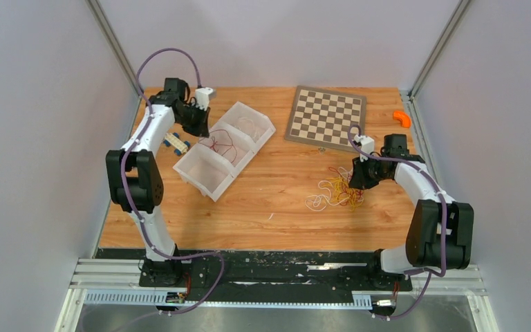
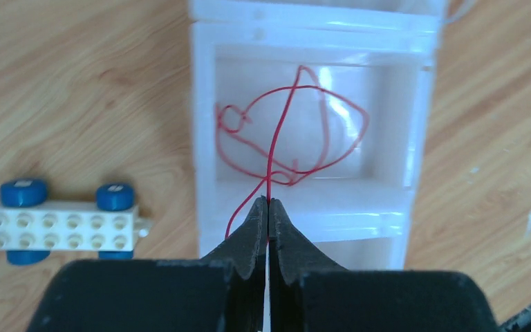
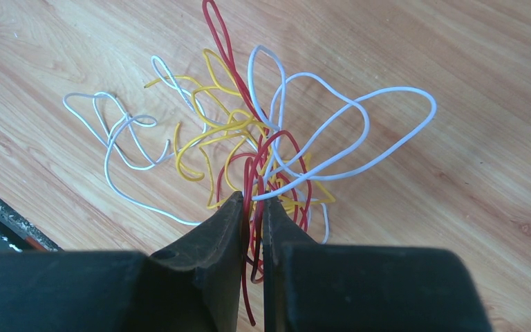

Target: Untangle the cables

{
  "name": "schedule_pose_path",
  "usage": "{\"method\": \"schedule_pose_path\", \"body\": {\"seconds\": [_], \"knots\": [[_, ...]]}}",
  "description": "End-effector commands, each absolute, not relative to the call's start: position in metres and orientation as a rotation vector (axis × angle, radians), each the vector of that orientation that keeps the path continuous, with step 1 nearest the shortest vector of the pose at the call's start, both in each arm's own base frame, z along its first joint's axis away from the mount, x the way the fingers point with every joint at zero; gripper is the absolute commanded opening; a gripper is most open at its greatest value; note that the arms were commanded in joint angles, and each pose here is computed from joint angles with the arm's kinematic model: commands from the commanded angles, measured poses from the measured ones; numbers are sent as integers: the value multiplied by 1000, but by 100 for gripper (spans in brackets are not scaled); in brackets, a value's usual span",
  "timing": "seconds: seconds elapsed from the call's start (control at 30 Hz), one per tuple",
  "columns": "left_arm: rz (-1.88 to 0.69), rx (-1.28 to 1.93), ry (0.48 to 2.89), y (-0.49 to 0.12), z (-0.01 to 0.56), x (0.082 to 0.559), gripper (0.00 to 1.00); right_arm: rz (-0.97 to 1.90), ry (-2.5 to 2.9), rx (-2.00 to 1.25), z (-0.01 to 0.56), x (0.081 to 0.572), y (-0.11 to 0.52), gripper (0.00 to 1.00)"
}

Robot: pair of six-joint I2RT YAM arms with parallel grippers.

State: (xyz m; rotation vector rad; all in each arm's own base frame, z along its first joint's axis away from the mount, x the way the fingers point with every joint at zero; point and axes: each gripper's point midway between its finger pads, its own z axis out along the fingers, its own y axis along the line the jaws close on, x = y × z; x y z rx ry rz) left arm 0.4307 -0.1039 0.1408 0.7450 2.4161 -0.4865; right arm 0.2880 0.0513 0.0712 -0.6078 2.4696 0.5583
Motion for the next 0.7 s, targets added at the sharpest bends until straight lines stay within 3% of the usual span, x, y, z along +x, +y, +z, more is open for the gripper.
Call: {"method": "schedule_pose_path", "body": {"seconds": [0.0,0.23,0.67], "knots": [[-391,587,2491,-81,117,454,0,578,2421,-612,81,301,54,14],[-275,542,2484,-77,94,477,0,579,2428,-602,81,303,54,14],[-295,684,2504,-129,51,472,0,569,2441,-598,81,303,52,14]]}}
